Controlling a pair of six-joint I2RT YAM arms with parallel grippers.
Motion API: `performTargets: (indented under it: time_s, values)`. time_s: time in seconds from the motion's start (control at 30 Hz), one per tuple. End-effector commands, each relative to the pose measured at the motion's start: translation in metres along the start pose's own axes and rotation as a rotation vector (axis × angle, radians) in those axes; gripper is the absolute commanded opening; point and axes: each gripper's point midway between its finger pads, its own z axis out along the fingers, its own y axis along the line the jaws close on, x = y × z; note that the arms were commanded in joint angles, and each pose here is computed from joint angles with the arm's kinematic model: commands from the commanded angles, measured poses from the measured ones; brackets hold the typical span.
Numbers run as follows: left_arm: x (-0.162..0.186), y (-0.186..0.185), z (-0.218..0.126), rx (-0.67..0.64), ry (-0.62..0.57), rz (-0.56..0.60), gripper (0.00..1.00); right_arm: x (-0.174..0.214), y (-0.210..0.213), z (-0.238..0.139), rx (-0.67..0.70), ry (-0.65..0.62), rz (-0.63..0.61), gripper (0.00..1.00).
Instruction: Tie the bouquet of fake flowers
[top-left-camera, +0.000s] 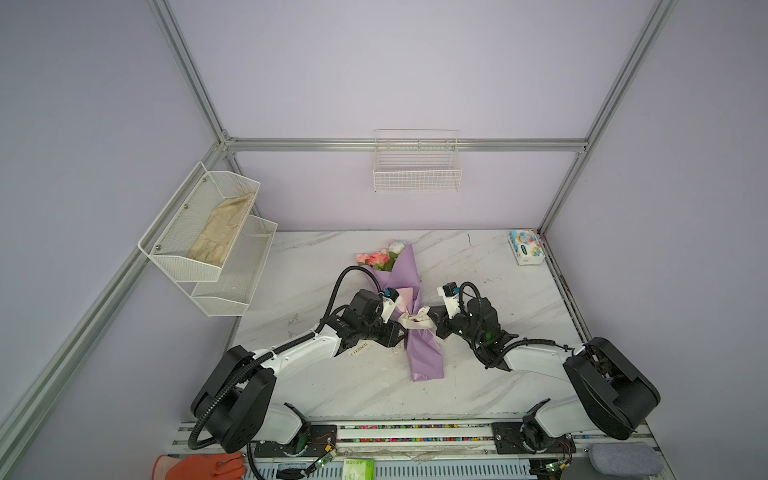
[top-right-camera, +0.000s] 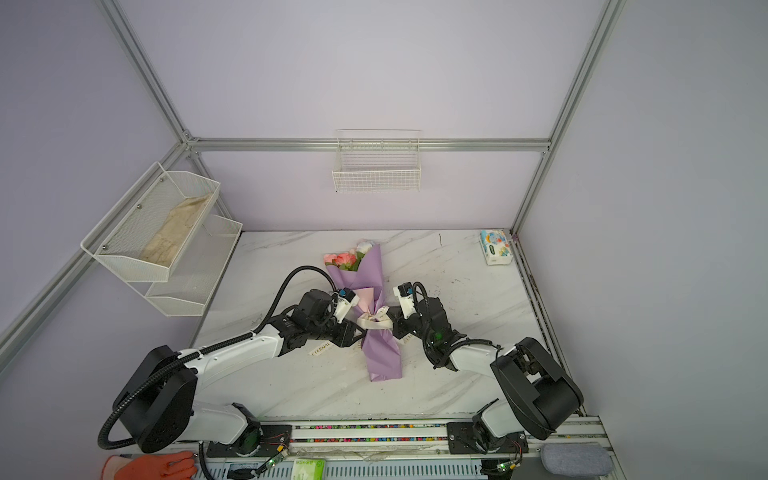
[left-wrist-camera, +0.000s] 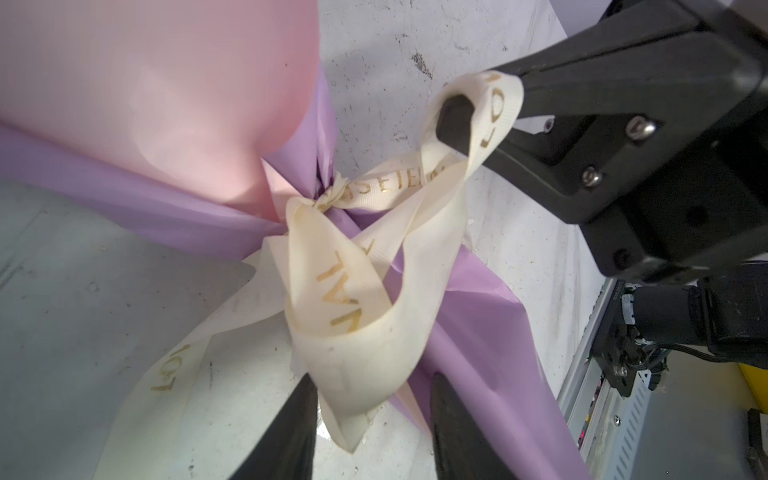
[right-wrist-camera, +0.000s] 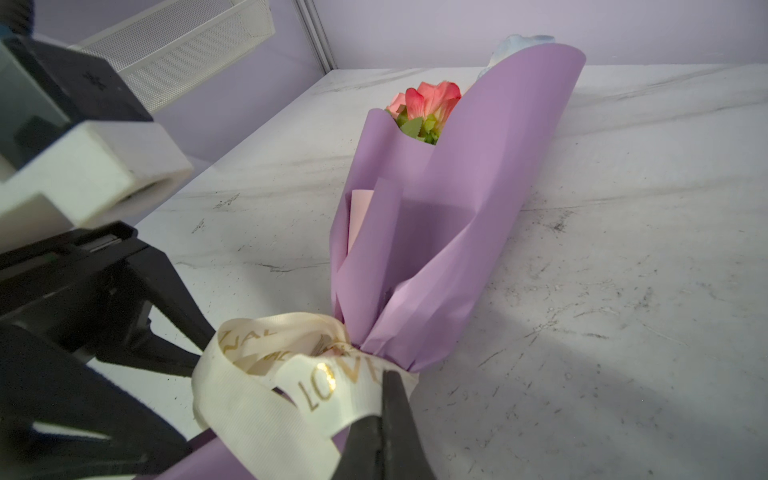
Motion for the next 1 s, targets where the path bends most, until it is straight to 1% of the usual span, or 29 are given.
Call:
performTargets:
  time_s: [0.0, 0.03, 0.2, 0.27, 0.3, 0.33, 0.4, 0.6, 0.63, 0.67, 0.77, 0.87, 0.97]
  values:
    - [0.0, -0.004, 0.0, 0.034, -0.02, -0.001, 0.43, -0.012, 0.002, 0.0, 0.007, -0.023, 0.011, 0.0]
    - [0.002, -0.003, 0.0, 0.032, -0.017, -0.002, 0.42, -0.012, 0.001, 0.0, 0.011, -0.024, 0.015, 0.0]
    - [0.01, -0.002, 0.001, 0.035, 0.009, -0.009, 0.23, -0.014, 0.0, -0.001, 0.023, -0.03, 0.038, 0.0]
    - [0.012, -0.002, 0.001, 0.035, 0.018, -0.01, 0.18, -0.014, -0.004, -0.002, 0.043, -0.029, 0.058, 0.0]
    - [0.014, -0.001, 0.001, 0.031, 0.023, -0.012, 0.18, -0.014, -0.006, -0.003, 0.056, -0.03, 0.07, 0.0]
    - [0.015, 0.0, 0.001, 0.027, 0.028, -0.012, 0.2, -0.014, -0.007, -0.004, 0.064, -0.031, 0.076, 0.0]
    - [0.018, 0.002, 0.001, 0.017, 0.033, -0.016, 0.33, -0.014, -0.007, -0.006, 0.065, -0.032, 0.076, 0.0]
    - [0.016, -0.003, 0.001, 0.049, 0.031, 0.002, 0.34, -0.019, -0.006, -0.007, 0.064, -0.045, 0.08, 0.0]
    - [0.023, 0.0, 0.008, 0.05, 0.061, -0.01, 0.35, -0.019, -0.006, -0.007, 0.061, -0.045, 0.08, 0.0]
    - [0.025, -0.001, 0.01, 0.057, 0.072, -0.011, 0.34, -0.019, -0.006, -0.006, 0.06, -0.043, 0.081, 0.0]
    - [0.026, 0.0, 0.013, 0.061, 0.084, -0.019, 0.27, -0.018, -0.006, -0.006, 0.061, -0.038, 0.084, 0.0]
    - [0.027, 0.0, 0.009, 0.05, 0.083, -0.013, 0.21, -0.017, -0.008, -0.006, 0.075, -0.035, 0.096, 0.0]
    - [0.028, 0.002, 0.005, 0.037, 0.073, -0.009, 0.11, -0.014, -0.015, -0.007, 0.111, -0.025, 0.12, 0.0]
